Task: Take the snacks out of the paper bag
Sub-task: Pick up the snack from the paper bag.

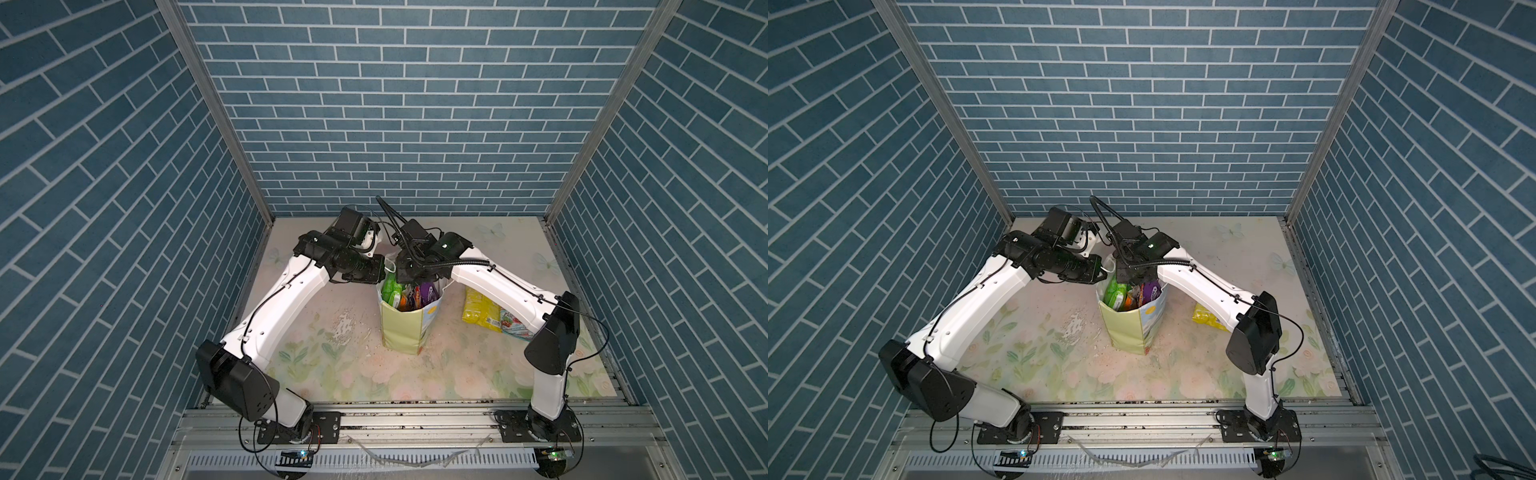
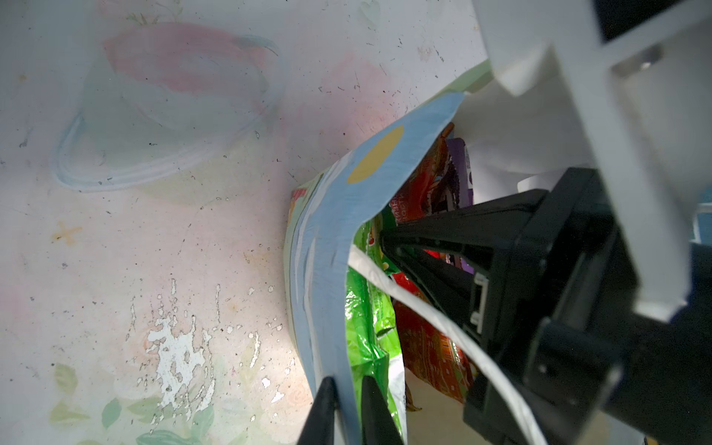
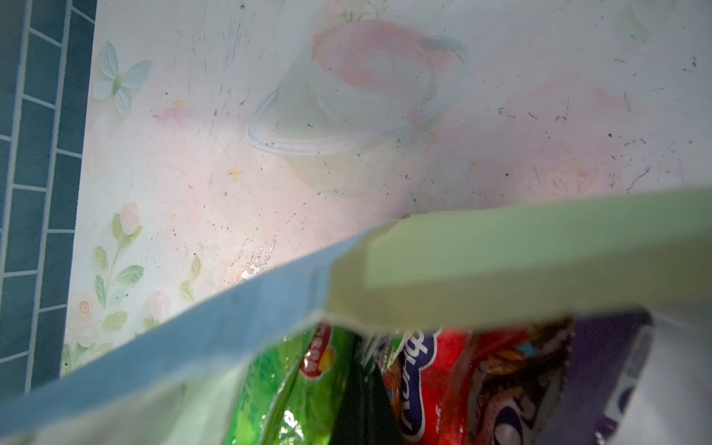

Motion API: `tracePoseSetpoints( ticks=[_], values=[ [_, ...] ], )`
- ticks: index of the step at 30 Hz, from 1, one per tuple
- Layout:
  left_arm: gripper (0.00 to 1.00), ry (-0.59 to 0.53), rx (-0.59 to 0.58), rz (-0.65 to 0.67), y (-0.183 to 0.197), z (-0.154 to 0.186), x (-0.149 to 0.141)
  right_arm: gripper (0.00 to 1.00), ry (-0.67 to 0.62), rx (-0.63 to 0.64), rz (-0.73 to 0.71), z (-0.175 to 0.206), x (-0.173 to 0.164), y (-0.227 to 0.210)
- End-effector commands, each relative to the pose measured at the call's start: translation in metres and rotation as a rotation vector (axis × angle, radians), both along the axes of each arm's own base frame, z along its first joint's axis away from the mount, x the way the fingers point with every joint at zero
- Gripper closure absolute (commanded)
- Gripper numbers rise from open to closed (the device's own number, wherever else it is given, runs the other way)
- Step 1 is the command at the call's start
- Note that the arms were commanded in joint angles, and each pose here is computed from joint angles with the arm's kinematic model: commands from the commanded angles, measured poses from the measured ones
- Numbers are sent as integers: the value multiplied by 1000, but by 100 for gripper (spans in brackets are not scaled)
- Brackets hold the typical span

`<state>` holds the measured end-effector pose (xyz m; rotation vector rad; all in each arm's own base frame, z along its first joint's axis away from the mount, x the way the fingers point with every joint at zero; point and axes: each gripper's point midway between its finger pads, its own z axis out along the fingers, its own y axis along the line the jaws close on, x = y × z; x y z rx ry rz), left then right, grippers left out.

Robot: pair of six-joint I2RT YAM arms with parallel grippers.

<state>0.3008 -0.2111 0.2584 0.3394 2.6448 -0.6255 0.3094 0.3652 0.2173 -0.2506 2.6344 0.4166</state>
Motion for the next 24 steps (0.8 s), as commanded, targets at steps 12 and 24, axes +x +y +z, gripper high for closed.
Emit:
tracePoseSetpoints(
  ticks=[12,24],
  values=[
    [84,-13,13,21,3,0,8,100,-134,47,17,55,7,-20],
    [84,-17,32,37,4,-2,15,100,-193,89,106,90,-6,-25]
  ],
)
